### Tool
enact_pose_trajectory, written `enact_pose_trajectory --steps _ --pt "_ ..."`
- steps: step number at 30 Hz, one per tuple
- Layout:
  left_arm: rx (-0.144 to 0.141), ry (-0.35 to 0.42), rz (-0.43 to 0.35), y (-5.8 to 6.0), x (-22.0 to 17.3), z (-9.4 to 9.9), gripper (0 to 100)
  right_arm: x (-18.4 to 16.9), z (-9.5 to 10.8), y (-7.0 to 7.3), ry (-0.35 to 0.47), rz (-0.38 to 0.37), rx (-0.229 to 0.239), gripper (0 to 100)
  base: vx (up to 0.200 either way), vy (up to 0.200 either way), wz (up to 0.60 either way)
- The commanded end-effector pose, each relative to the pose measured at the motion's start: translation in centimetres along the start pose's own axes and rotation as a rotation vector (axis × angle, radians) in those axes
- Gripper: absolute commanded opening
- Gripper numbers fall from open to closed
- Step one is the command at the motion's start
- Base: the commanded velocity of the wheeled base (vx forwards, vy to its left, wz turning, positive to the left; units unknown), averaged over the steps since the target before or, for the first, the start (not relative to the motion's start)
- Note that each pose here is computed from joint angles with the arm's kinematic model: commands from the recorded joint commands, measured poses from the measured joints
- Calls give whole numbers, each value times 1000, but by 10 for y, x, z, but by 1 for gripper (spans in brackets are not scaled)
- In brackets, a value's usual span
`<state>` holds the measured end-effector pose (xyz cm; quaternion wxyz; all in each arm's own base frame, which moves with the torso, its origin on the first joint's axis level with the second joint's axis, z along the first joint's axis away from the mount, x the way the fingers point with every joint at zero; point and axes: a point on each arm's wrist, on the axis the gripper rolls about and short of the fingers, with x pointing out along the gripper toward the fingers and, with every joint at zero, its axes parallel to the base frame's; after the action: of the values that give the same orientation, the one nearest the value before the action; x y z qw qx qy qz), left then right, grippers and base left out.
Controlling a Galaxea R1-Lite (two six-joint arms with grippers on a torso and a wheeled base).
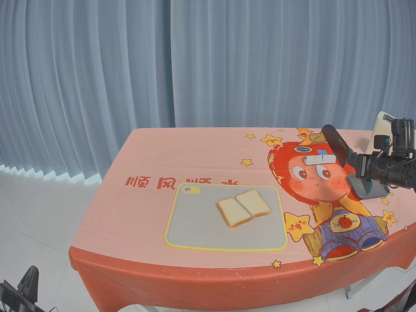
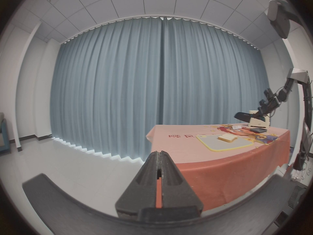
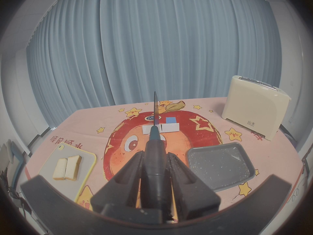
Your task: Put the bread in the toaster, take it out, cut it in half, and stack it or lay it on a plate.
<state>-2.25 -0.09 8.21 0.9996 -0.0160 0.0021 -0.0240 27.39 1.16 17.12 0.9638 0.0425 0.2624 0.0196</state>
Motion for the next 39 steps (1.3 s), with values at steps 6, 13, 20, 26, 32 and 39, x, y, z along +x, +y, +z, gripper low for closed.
enact_pose_trajectory --steps 6,13,20,26,32,39 --pt "3 3 77 2 0 -5 0 13 -11 -2 59 -6 3 0 0 0 0" --pt "15 7 62 2 1 -6 0 18 -13 -3 74 -10 5 0 0 0 0" --pt "15 4 62 2 1 -6 0 23 -18 -4 97 -12 6 0 0 0 0" --pt "16 4 62 2 1 -6 0 25 -16 -4 95 -12 6 0 0 0 0" --pt "15 4 62 2 1 -6 0 29 -17 -5 83 -12 6 0 0 0 0" --pt "15 4 64 2 1 -6 0 33 -16 -9 55 -21 11 0 0 0 0"
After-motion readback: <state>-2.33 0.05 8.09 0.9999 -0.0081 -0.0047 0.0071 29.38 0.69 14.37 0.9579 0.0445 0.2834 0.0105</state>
